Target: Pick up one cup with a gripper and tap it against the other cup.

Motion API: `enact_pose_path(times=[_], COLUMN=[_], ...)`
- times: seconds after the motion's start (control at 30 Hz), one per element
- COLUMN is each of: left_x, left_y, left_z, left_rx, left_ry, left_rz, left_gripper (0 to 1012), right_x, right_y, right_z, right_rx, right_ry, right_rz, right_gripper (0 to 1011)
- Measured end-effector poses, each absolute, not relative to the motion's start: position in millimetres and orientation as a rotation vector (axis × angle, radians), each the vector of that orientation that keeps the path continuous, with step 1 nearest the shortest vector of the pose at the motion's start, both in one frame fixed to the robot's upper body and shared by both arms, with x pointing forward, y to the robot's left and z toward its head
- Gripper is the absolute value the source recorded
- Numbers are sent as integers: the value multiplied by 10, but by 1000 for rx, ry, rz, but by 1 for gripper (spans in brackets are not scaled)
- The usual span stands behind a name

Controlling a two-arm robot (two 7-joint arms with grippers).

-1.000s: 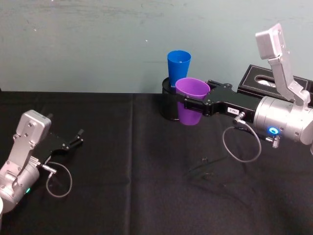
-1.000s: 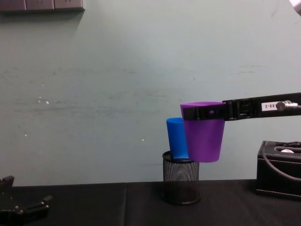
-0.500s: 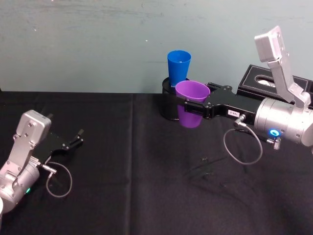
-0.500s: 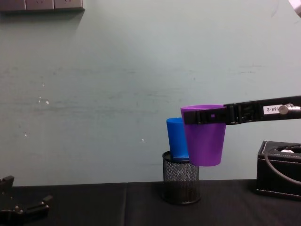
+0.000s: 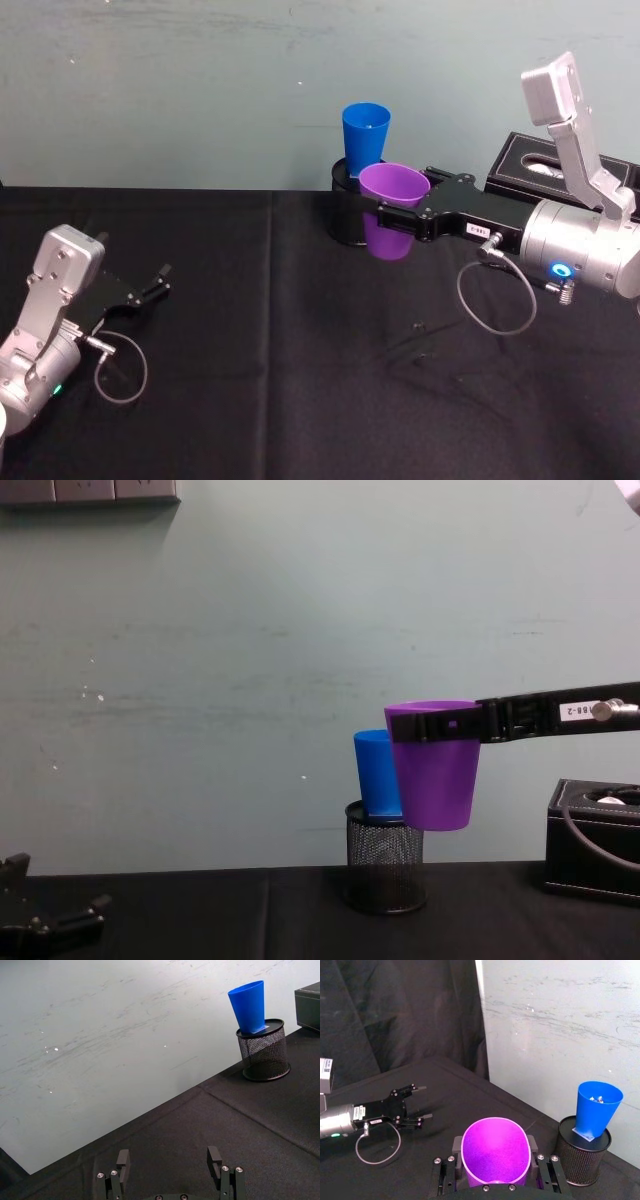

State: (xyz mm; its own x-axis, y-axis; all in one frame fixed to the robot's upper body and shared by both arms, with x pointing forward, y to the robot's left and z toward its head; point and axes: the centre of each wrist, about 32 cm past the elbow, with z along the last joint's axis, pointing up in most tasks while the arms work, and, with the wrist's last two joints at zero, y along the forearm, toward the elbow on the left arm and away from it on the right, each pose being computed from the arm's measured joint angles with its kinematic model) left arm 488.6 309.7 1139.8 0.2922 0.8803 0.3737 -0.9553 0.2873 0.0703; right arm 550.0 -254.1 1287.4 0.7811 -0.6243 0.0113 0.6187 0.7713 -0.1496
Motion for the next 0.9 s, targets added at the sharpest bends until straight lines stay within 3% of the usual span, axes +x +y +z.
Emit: enact_pose_path(times=[0.9], left_x=[4886], left_y=[3097], left_z=[11398], left_rx=[304], left_ry=[-285], left_rz=[1248], left_gripper=[1011], right_x=[5502], right_y=[-2542], right_z=[12873], right_rx=[-148], right_ry=[40], right_rz=[-675], right_gripper=[726])
